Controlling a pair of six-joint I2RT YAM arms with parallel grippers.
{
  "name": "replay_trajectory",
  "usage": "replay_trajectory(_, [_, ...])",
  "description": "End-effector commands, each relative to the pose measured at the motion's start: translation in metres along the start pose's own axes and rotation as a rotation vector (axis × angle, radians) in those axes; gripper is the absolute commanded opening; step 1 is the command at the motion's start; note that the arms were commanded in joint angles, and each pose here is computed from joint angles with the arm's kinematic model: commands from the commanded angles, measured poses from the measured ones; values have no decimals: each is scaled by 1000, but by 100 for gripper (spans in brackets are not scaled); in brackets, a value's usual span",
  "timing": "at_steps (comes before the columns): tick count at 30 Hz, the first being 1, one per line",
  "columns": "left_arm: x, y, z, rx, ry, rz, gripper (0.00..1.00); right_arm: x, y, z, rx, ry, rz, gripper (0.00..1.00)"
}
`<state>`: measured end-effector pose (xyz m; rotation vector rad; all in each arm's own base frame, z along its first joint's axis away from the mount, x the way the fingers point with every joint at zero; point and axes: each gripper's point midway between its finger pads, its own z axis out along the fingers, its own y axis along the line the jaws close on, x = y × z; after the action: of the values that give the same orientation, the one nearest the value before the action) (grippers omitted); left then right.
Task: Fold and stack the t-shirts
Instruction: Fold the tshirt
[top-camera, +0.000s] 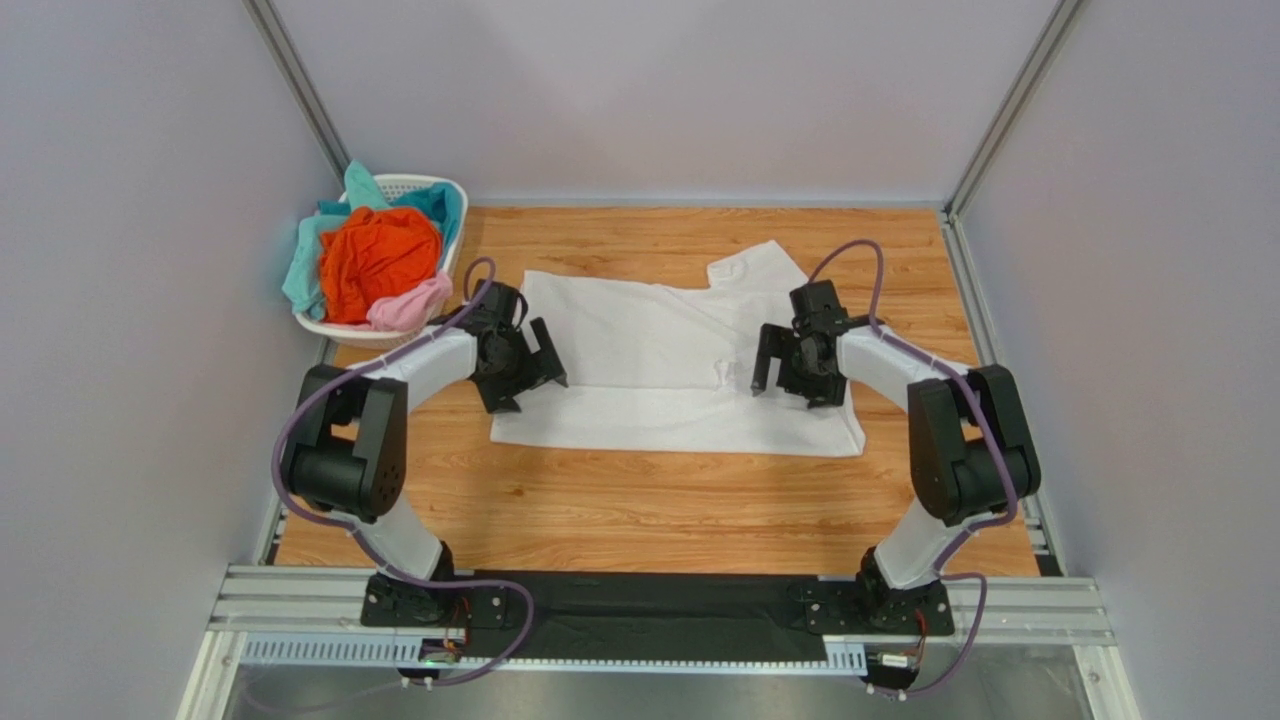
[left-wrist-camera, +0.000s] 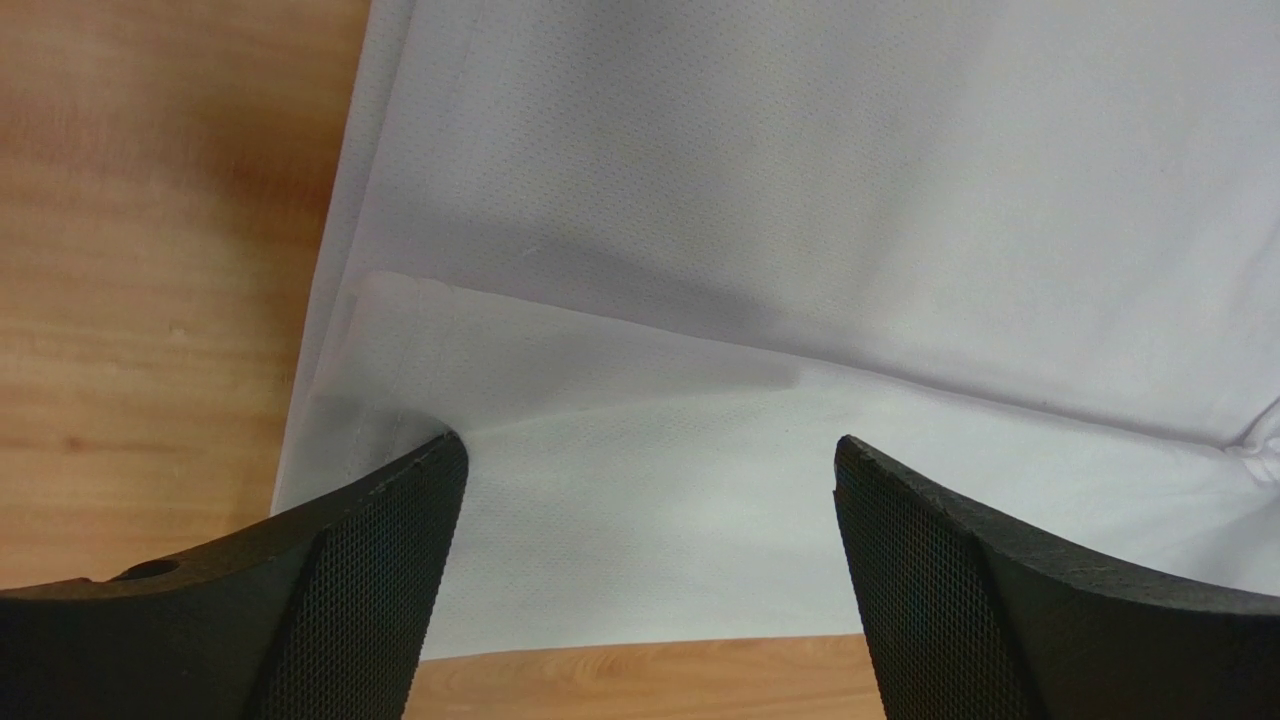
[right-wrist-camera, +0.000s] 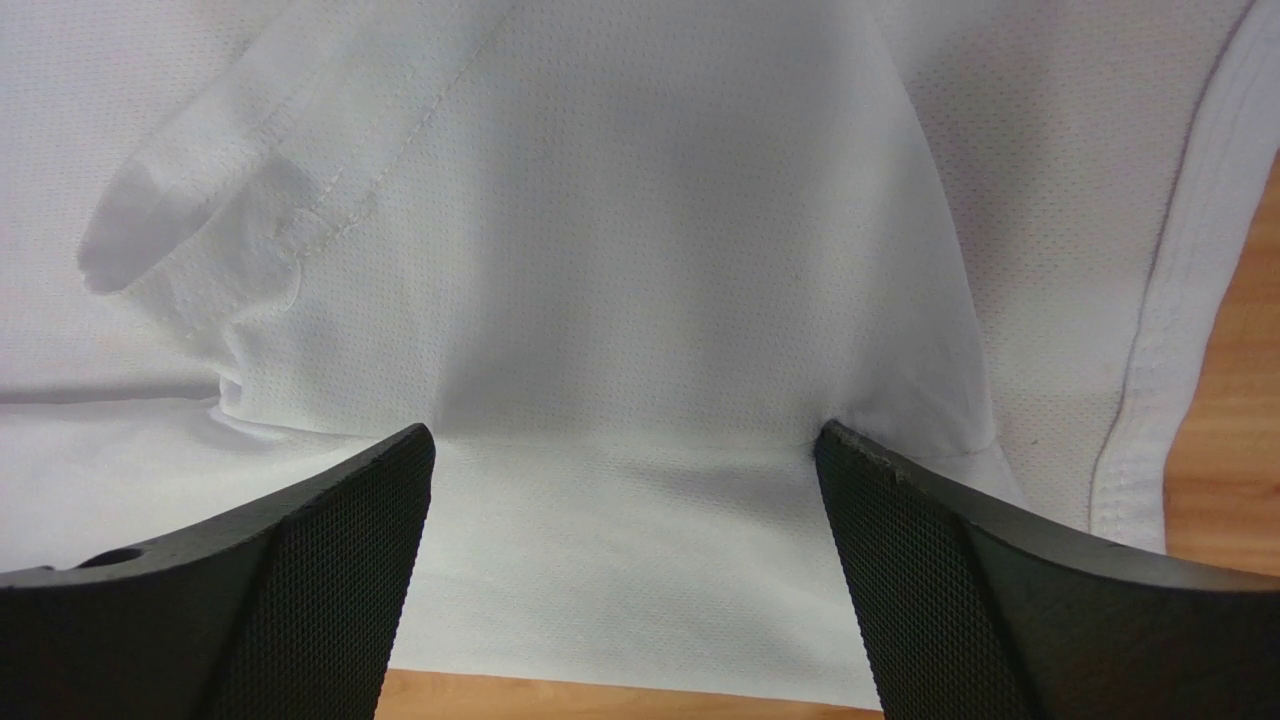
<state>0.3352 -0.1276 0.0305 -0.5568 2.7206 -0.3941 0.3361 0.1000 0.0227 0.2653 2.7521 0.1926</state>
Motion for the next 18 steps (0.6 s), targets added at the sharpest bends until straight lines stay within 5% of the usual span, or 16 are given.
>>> replay_trajectory(1, [48,35,-8,-78,97,-19,100,52,-12,-4,30,95,40,100])
replay_trajectory(10, [95,60,-41,-44,77,-43,100,102,-20,-39,21,85,64,100])
replay_trajectory(18, [37,25,-80,13,-101,21,100,20,11,-99,-58,-162,1,100])
